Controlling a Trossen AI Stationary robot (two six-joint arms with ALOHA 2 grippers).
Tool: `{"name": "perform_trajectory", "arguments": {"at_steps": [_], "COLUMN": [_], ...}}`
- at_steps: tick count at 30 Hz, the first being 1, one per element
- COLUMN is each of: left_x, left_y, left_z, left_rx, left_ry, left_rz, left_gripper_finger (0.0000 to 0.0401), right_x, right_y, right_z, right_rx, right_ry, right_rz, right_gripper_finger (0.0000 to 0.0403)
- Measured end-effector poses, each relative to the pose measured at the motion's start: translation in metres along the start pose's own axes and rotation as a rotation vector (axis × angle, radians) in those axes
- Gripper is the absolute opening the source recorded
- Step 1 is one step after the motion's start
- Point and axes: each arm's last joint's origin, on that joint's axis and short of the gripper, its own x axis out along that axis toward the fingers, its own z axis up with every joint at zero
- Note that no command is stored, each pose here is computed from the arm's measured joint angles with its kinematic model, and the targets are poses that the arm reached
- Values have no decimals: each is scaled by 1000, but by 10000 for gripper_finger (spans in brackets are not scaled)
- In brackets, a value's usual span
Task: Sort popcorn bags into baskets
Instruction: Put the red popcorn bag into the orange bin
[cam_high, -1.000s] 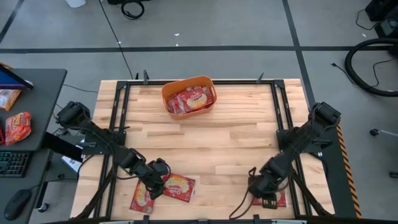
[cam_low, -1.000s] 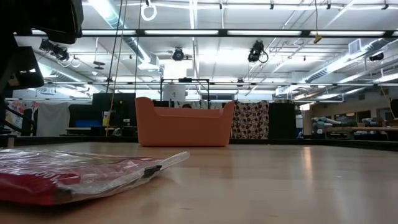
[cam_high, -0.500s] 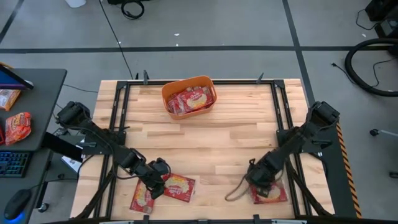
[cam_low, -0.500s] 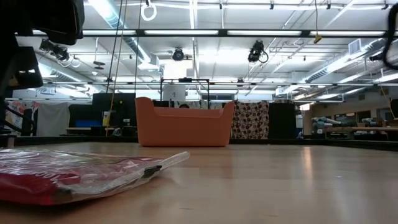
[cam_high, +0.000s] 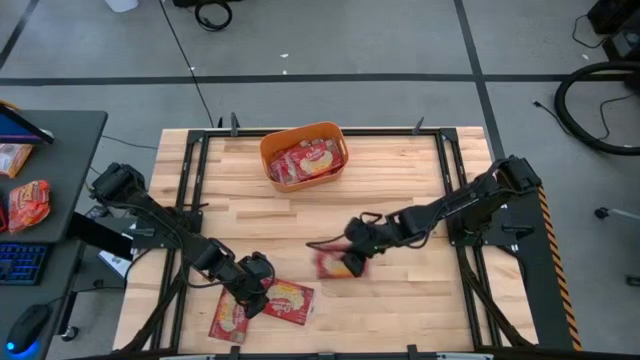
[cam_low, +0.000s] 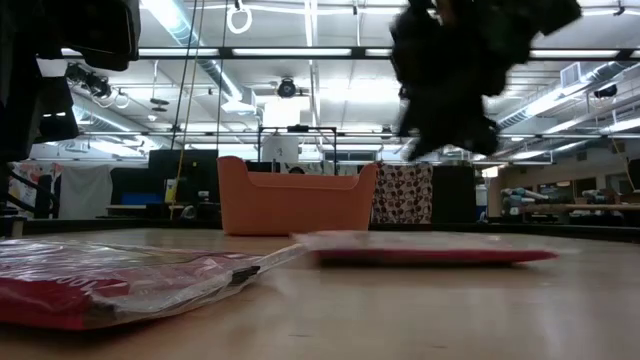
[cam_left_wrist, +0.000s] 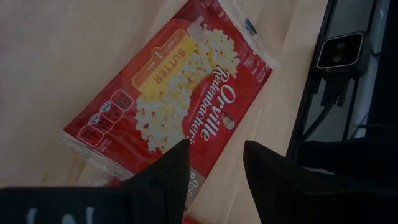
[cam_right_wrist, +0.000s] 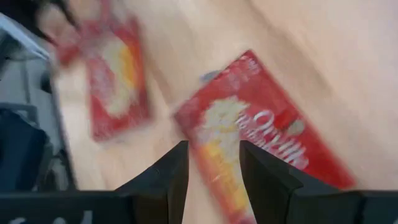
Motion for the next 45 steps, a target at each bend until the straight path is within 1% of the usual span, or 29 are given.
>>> {"name": "perform_trajectory", "arguments": {"at_steps": [3, 5, 10, 13, 17, 18, 20, 22, 24, 26, 28, 31, 35, 39, 41, 43, 45], "left_x": [0, 0, -1, -2, 0, 2, 7, 13, 19, 24, 28, 33, 40, 49, 54, 56, 59], "left_y": [0, 1, 5, 10, 21, 24, 32, 42, 50, 53, 55, 59, 67, 71, 72, 73, 71], "left_z": [1, 2, 11, 21, 37, 40, 48, 56, 64, 71, 76, 79, 81, 78, 75, 74, 74], "left_rx": [0, 0, -9, -27, 3, 7, -41, -100, -122, -91, -55, -25, -32, -28, -23, -22, -18], "left_ry": [-21, -76, -295, -406, -502, -504, -487, -415, -346, -304, -296, -298, -286, -258, -235, -225, -227], "left_rz": [10, 35, 138, 201, 298, 320, 332, 330, 302, 272, 246, 261, 297, 318, 325, 317, 309], "left_gripper_finger": [156, 156, 156, 156, 156, 156, 158, 161, 163, 164, 165, 165, 165, 165, 165, 165, 165], "right_x": [-4, -6, -2, -1, -1, 0, 2, 4, 6, 7, 7, 8, 10, 18, 25, 30, 37], "right_y": [8, 10, -1, -5, -10, -13, -24, -35, -43, -50, -54, -60, -70, -80, -81, -83, -82], "right_z": [15, 20, 24, 24, 24, 25, 24, 23, 24, 23, 23, 24, 21, 19, 20, 18, 19], "right_rx": [-104, -128, -62, -58, -41, -15, 36, 94, 155, 201, 245, 293, 336, 394, 399, 406, 416], "right_ry": [-52, -67, -34, -25, -10, -8, 4, 24, 46, 67, 70, 75, 69, 82, 82, 102, 101], "right_rz": [15, 22, -24, -49, -77, -80, -112, -129, -122, -133, -137, -142, -152, -105, -76, -81, -57], "right_gripper_finger": [148, 148, 149, 149, 153, 155, 161, 170, 181, 194, 209, 232, 252, 256, 254, 251, 249]}}
